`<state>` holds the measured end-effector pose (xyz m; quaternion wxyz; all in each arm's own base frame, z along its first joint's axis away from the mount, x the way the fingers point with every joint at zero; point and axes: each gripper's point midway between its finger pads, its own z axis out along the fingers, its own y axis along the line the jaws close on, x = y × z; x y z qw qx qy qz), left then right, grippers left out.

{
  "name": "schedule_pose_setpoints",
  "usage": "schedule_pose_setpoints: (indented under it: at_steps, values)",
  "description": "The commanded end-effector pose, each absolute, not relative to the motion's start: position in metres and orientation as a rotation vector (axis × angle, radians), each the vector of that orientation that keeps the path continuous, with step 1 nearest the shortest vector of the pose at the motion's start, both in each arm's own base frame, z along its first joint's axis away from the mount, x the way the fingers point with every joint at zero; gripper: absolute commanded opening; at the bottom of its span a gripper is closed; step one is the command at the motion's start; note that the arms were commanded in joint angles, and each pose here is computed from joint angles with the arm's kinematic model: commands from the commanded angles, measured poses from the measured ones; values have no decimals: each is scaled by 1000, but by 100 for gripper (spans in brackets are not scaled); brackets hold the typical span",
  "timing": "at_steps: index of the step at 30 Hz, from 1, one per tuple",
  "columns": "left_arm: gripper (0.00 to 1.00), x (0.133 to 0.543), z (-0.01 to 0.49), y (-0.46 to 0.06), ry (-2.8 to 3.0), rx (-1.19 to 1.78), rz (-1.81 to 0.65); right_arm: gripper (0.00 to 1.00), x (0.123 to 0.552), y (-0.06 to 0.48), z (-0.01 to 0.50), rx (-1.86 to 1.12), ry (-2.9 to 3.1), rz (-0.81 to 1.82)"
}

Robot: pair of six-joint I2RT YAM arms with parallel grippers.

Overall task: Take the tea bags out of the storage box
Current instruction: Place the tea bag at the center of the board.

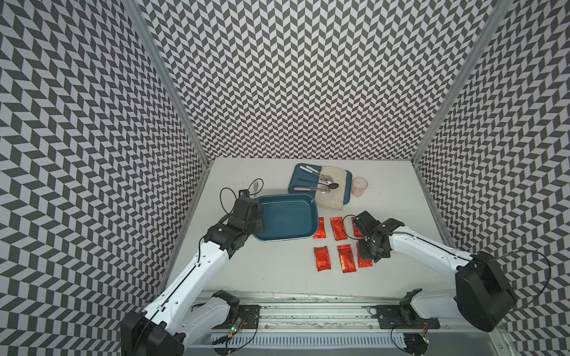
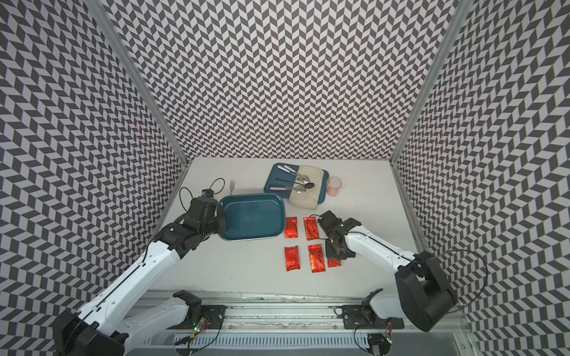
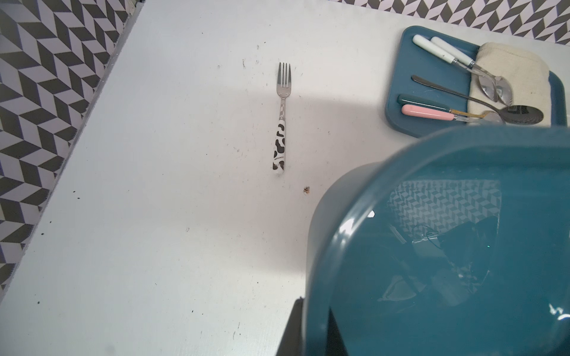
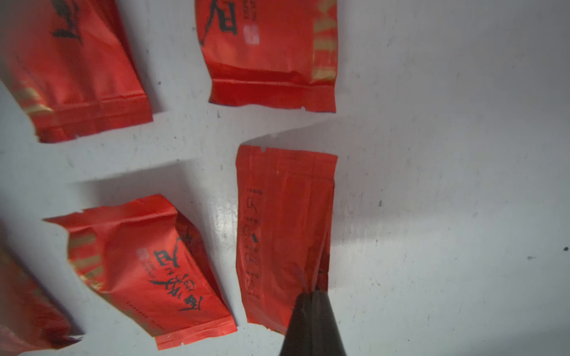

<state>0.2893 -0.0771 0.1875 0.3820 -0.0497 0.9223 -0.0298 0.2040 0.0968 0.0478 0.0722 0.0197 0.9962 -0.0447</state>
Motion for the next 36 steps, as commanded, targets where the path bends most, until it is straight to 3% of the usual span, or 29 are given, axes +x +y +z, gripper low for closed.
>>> schedule_pose_setpoints:
  at_steps: [1,10,15,19,25,36]
  values:
    - [0,292,197,-79,2307,-133,-111,3,208,95,49,74,2985,-176]
    - [0,292,196,-79,2309,-137,-106,13,209,88,51,104,2970,-240]
    - [0,292,196,-78,2309,-141,-102,34,212,90,56,108,2950,-218]
    - [0,292,198,-77,2303,-144,-102,58,217,100,63,82,2940,-134]
    - [0,292,197,-77,2307,-145,-97,75,225,114,57,30,2935,-47]
    - [0,292,195,-77,2311,-149,-89,78,237,112,37,-15,2972,-87]
